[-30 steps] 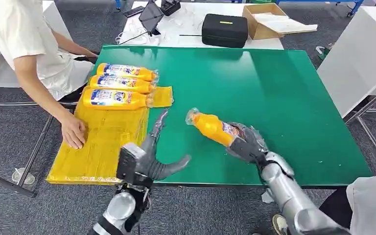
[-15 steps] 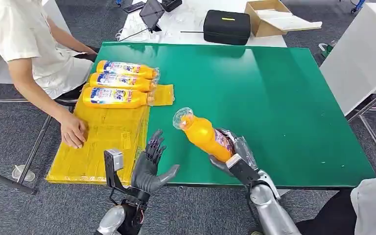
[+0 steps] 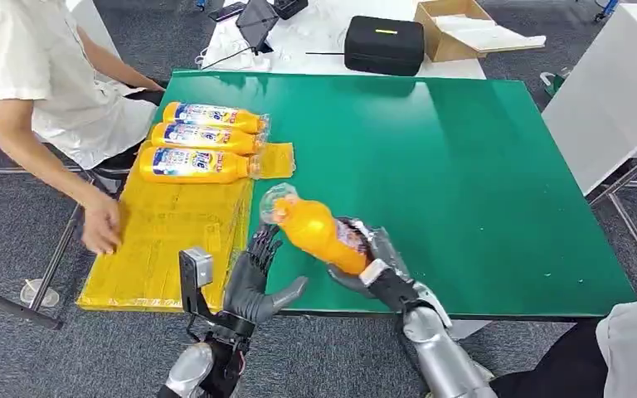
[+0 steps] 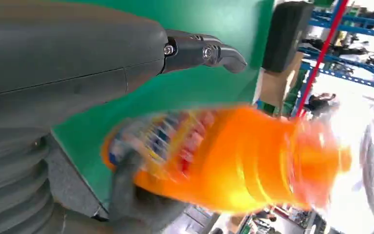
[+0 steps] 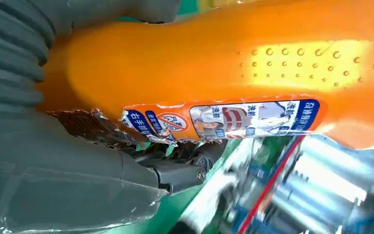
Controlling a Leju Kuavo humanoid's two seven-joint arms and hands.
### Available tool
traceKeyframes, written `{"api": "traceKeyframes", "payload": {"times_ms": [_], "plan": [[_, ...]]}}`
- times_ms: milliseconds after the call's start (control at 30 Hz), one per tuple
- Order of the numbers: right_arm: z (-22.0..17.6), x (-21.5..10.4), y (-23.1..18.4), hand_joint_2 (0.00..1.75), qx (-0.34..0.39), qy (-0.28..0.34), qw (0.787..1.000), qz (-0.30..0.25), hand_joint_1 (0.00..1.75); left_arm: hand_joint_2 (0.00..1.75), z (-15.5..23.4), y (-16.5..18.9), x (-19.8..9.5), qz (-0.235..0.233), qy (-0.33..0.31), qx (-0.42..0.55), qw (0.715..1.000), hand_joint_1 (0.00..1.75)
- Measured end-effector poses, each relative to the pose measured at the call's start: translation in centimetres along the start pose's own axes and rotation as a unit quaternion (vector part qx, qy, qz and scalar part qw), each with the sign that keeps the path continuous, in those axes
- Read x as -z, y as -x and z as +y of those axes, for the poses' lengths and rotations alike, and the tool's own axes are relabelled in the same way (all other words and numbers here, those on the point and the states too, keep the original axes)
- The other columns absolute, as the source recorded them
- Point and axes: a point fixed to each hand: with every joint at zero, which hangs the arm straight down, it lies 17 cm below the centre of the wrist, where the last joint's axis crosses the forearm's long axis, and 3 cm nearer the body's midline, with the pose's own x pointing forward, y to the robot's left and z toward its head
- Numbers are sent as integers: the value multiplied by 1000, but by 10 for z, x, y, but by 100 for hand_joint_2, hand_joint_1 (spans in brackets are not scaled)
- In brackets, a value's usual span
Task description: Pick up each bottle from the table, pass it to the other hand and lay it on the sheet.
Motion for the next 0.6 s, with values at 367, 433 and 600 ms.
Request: {"api": "traceKeyframes", "payload": {"times_ms": [367,433,600], "plan": [[54,26,-7,175,6,-64,998,0,175,175,-5,-14,18,-16,14,12,1000,0],[62,29,-11,175,5,-73,997,-4,175,175,-4,-15,21,-16,12,12,1000,0],[80,32,-18,175,7,-91,996,-9,175,175,-1,-16,25,-16,7,10,1000,0]]}}
